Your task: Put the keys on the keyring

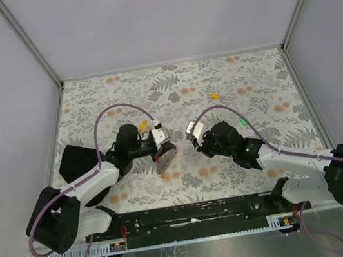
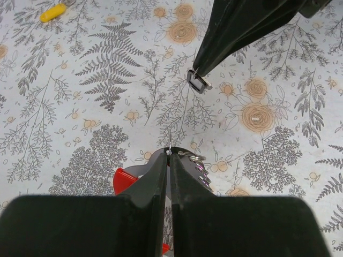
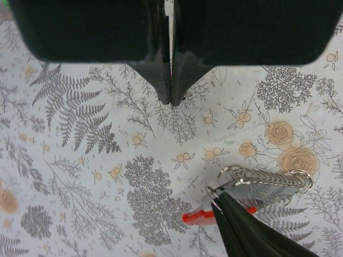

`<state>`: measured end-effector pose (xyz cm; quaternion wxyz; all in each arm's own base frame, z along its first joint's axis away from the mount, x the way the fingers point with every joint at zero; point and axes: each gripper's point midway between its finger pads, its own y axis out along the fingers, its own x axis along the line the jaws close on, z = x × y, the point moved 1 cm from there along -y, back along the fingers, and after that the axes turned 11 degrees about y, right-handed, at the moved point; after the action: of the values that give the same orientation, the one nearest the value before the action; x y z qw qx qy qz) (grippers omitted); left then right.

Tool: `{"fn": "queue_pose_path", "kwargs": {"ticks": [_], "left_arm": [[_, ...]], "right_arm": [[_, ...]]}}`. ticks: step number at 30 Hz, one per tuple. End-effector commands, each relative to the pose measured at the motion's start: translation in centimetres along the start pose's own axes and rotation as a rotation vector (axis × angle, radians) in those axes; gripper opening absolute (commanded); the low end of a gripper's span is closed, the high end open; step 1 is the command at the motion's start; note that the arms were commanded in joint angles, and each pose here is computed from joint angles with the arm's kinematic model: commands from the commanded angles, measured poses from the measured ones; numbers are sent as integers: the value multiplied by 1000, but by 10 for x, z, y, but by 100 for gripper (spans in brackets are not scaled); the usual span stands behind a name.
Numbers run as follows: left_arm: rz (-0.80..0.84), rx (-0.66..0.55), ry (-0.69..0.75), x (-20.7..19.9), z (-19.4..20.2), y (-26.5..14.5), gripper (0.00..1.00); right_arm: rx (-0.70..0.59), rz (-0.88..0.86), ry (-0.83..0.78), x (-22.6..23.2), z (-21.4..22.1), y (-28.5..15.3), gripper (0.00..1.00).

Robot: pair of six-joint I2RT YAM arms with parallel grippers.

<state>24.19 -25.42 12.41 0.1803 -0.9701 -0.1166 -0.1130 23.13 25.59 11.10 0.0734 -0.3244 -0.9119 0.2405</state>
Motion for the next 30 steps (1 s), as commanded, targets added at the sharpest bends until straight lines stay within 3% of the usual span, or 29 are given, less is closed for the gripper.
{"fn": "queue_pose_path", "kwargs": {"ticks": [1,12,30], "left_arm": [[30,-66,81,-3,-13,3,0],[94,-101,78,-11,-20,5,0],[124,-111,49,-13,-22,8,0]], "right_arm": [[-66,-106,-169,12,-30,-6,0],[-223,-216,-315,30,-55,-11,0],[-213,-290,-324,41,-49,5,0]]}}
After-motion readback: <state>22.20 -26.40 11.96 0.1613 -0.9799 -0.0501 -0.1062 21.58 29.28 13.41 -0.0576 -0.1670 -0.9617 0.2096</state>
